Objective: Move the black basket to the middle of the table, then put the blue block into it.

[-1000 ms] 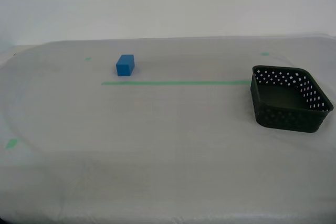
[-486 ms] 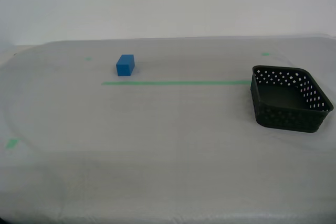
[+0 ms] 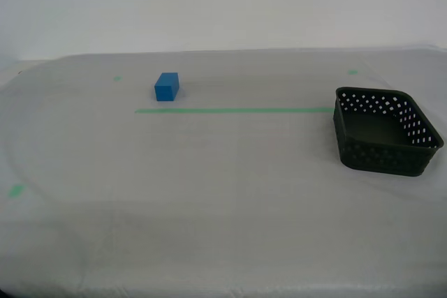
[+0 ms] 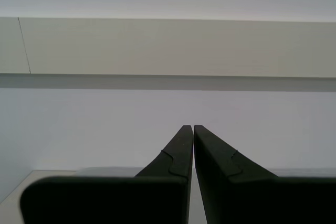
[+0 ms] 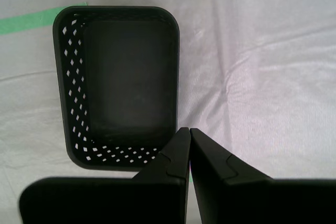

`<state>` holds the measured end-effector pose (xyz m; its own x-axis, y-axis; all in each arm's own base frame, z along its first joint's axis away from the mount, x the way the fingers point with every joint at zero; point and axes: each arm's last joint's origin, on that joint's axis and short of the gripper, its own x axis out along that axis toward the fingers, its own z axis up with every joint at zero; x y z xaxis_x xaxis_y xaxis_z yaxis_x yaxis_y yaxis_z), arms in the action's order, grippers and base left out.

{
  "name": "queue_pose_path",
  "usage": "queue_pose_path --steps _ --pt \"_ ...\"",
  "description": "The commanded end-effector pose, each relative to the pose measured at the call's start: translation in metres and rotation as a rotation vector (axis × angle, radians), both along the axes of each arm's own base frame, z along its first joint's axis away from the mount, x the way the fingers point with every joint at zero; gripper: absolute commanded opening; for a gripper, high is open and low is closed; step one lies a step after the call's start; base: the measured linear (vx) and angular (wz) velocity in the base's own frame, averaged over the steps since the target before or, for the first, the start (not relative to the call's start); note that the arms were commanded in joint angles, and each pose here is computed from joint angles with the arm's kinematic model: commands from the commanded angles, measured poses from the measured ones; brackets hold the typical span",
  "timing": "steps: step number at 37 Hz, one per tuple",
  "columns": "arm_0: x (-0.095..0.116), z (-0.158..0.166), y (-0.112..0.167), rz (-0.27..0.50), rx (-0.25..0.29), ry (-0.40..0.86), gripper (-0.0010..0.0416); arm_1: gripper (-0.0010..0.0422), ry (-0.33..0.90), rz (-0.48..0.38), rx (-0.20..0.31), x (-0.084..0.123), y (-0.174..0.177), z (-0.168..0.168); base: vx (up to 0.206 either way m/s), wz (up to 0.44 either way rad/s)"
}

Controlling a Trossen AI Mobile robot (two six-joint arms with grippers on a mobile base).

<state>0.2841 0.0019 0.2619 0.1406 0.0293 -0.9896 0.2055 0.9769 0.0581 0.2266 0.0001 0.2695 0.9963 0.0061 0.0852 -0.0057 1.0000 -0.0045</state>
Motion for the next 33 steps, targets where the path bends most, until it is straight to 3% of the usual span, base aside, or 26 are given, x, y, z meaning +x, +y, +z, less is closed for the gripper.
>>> queue_pose_path --steps 1,5,22,28,33 --pt "0.0014 -0.0056 0.0006 0.009 -0.002 -0.017 0.0003 0.0 -0.005 0.001 0.001 -0.0001 -0.0001 0.0006 0.0 0.0" --pt "0.001 -0.0065 0.0009 -0.072 0.011 -0.013 0.0003 0.0 -0.005 0.001 0.001 -0.0001 -0.0001 0.0006 0.0 0.0" --pt "0.0012 -0.0064 0.003 -0.059 0.01 -0.017 0.0003 0.0 -0.005 0.001 0.001 -0.0001 -0.0001 0.0006 0.0 0.0" --pt "0.0013 -0.0064 0.0018 -0.046 -0.042 -0.02 0.0003 0.0 -0.005 0.001 0.001 -0.0001 -0.0001 0.0006 0.0 0.0" --pt "0.0015 -0.0064 0.0018 -0.059 -0.039 -0.022 0.0003 0.0 -0.005 0.001 0.001 -0.0001 0.0 0.0006 0.0 0.0"
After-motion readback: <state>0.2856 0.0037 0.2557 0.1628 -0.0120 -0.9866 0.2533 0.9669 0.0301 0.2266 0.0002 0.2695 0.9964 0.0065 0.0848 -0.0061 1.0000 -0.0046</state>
